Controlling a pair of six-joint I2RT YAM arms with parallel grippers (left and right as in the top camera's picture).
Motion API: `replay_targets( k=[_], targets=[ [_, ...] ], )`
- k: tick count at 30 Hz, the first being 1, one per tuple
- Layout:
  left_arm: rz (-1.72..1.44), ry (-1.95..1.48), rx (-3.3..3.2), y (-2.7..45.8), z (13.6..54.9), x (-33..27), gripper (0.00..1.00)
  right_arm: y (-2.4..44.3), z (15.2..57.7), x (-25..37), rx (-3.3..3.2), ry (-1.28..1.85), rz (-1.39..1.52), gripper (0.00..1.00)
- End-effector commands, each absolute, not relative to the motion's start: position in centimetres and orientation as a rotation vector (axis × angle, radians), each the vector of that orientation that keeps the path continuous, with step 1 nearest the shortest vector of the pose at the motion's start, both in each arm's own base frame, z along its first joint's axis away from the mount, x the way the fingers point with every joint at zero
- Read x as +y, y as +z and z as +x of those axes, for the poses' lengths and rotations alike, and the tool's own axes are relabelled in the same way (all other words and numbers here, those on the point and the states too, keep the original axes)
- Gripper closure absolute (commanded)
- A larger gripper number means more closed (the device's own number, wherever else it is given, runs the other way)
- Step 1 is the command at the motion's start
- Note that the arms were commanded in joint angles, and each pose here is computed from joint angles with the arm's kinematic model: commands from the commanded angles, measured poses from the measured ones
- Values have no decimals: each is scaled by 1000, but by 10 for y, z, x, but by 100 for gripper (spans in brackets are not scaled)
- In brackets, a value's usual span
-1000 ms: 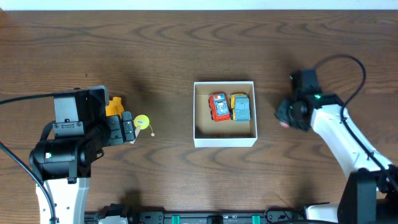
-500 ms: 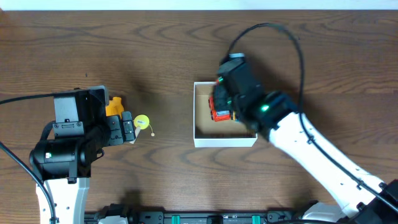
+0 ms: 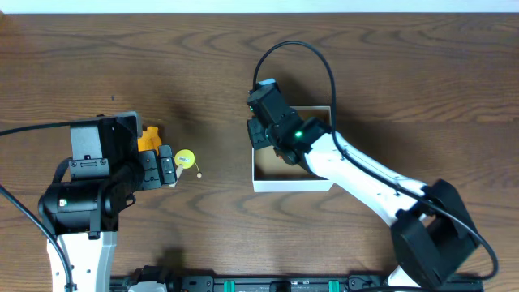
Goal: Pack container
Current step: 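Carry the ball into the box's left corner and release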
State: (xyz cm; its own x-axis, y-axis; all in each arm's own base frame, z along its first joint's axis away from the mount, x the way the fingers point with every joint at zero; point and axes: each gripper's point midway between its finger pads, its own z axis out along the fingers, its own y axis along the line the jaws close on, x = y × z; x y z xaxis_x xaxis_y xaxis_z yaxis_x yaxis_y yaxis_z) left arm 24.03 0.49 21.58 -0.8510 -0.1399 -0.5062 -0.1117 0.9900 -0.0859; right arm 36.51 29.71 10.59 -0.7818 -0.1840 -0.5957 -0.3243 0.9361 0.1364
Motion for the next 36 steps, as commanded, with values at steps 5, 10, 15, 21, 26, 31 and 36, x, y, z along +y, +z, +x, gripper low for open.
replay_targets(
  k=[5,10,15,21,26,31,36],
  targets=[
    [-198,-75,2600,215,240,6,2,83,368,299,2521,268,-398,96],
    [-198,-75,2604,214,240,6,2,83,370,297,2519,268,-391,69],
    [-199,-75,2605,214,240,6,2,83,369,297,2520,269,-393,29],
    [-199,-75,2605,214,240,6,2,83,369,298,2519,269,-400,28],
    [-199,-75,2605,214,240,6,2,83,369,298,2516,267,-407,27],
    [-198,-76,2605,214,240,5,2,94,372,299,2493,276,-407,37],
    [-199,-75,2605,214,240,6,2,121,374,301,2440,309,-397,58]
  ],
)
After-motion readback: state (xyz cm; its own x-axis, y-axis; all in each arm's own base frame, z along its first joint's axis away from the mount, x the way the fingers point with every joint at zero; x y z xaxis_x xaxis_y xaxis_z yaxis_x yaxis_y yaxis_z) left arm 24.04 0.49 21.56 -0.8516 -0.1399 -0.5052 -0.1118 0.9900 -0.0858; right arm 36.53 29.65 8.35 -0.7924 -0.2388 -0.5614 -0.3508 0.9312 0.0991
